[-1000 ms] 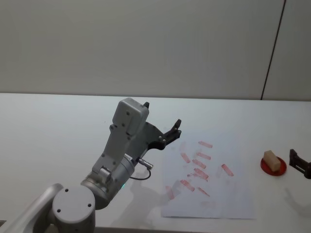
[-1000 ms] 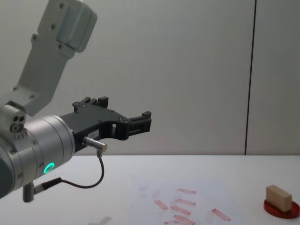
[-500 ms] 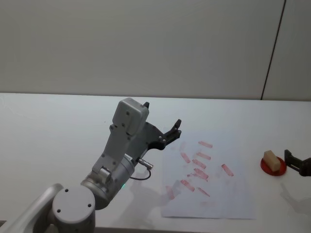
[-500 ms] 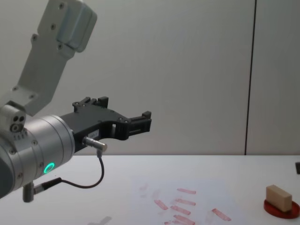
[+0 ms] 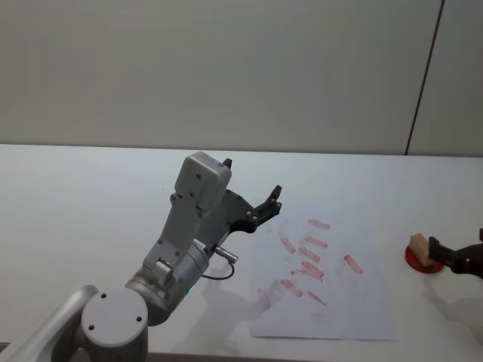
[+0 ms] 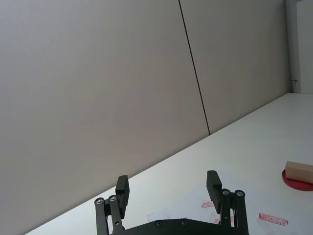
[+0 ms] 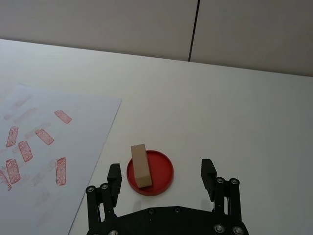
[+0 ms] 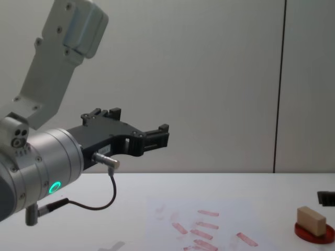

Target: Use the one hand to pick up the stamp and affix it onto the A4 paper.

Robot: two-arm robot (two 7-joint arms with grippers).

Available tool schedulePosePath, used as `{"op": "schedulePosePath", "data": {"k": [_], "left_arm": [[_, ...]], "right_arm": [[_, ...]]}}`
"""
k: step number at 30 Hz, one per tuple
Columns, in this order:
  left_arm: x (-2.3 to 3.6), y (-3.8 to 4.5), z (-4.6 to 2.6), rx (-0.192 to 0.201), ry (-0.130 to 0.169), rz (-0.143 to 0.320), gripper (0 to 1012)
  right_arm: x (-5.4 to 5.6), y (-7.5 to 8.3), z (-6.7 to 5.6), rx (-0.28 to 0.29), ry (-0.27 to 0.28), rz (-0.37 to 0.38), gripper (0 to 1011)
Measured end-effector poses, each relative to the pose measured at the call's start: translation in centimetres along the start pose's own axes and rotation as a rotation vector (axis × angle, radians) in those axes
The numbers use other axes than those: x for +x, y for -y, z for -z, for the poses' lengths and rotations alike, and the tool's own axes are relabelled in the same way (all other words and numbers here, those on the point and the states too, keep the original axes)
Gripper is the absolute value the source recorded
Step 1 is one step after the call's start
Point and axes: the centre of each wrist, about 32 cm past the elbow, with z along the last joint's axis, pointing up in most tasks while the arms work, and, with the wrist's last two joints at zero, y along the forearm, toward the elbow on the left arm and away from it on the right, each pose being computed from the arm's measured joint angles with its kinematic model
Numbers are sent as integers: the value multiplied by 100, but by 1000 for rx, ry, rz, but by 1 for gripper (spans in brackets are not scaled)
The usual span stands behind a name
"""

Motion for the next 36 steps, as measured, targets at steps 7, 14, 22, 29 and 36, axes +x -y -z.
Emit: {"op": "schedulePosePath", "data": {"k": [7, 14, 22, 29, 36], "left_arm": [[0, 0, 0, 0, 0, 0, 1002], [0, 0, 0, 0, 0, 0, 1002], [0, 0, 0, 0, 0, 0, 1002], [0, 0, 0, 0, 0, 0, 1002], [0, 0, 0, 0, 0, 0, 1002]], "right_arm": [[-29, -102, -9, -25, -24, -6, 1001], [-58, -192, -20, -49, -41, -13, 1001], [-88, -273, -30, -75, -41, -23, 1001], [-109, -350, -46, -95, -32, -26, 1001], [-125, -417, -54, -111, -25, -25, 1001]]}}
